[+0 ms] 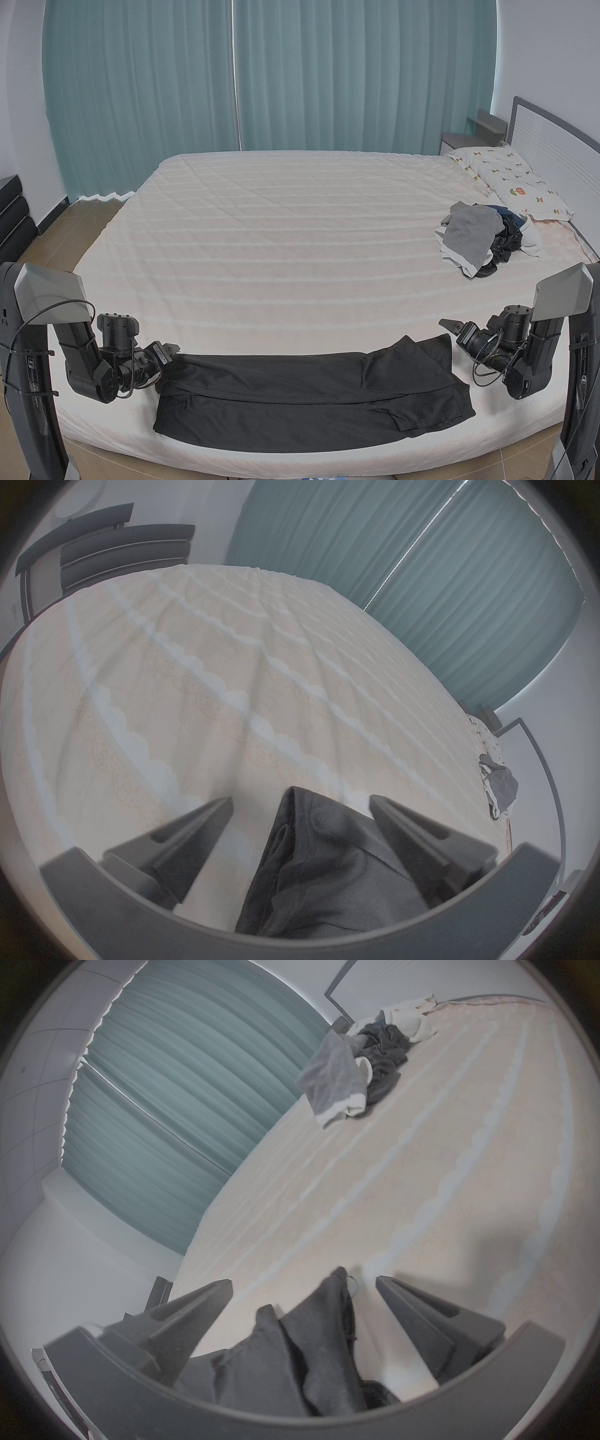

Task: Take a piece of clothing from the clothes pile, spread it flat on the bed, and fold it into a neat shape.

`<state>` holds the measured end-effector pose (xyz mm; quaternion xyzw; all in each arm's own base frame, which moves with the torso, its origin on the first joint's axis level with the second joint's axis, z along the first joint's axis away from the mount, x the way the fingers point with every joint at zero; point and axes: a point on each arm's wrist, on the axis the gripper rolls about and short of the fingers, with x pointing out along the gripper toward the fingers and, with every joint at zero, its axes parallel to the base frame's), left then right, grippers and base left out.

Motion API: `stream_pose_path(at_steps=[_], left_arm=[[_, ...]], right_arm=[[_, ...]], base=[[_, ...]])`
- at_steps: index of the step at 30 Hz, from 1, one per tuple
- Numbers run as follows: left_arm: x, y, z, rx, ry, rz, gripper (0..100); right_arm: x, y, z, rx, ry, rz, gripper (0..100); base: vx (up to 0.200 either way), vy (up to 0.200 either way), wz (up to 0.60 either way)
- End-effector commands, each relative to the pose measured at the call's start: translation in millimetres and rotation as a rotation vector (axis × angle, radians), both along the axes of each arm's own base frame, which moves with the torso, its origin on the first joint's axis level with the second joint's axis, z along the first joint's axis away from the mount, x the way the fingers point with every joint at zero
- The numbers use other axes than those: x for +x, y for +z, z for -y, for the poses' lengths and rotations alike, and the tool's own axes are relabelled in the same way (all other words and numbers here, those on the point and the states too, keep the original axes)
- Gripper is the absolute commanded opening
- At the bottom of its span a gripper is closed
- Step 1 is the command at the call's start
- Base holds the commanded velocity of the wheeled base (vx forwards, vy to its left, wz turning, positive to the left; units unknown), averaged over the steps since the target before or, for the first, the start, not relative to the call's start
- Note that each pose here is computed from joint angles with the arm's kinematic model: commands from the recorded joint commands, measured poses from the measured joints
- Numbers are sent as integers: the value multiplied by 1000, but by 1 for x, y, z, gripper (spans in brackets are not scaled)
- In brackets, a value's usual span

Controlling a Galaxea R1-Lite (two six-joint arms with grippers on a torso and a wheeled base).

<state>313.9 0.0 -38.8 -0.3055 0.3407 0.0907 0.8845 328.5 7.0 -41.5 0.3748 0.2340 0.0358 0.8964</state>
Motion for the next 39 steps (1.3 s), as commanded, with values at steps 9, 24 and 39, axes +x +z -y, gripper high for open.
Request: stream_pose_path(at_steps=[9, 24, 39], left_arm=[[4, 3, -11, -27, 9, 17, 100], [3, 1, -13, -52, -9, 7, 100], [3, 0, -12, -51, -11, 4, 100]], right_arm=[[-36, 31, -34, 33, 204, -1, 100], [-29, -7, -41, -25, 250, -71, 100], [-32, -11, -36, -55, 242, -82, 0]], base=[[0, 0, 0], [0, 0, 0], [0, 0, 0]])
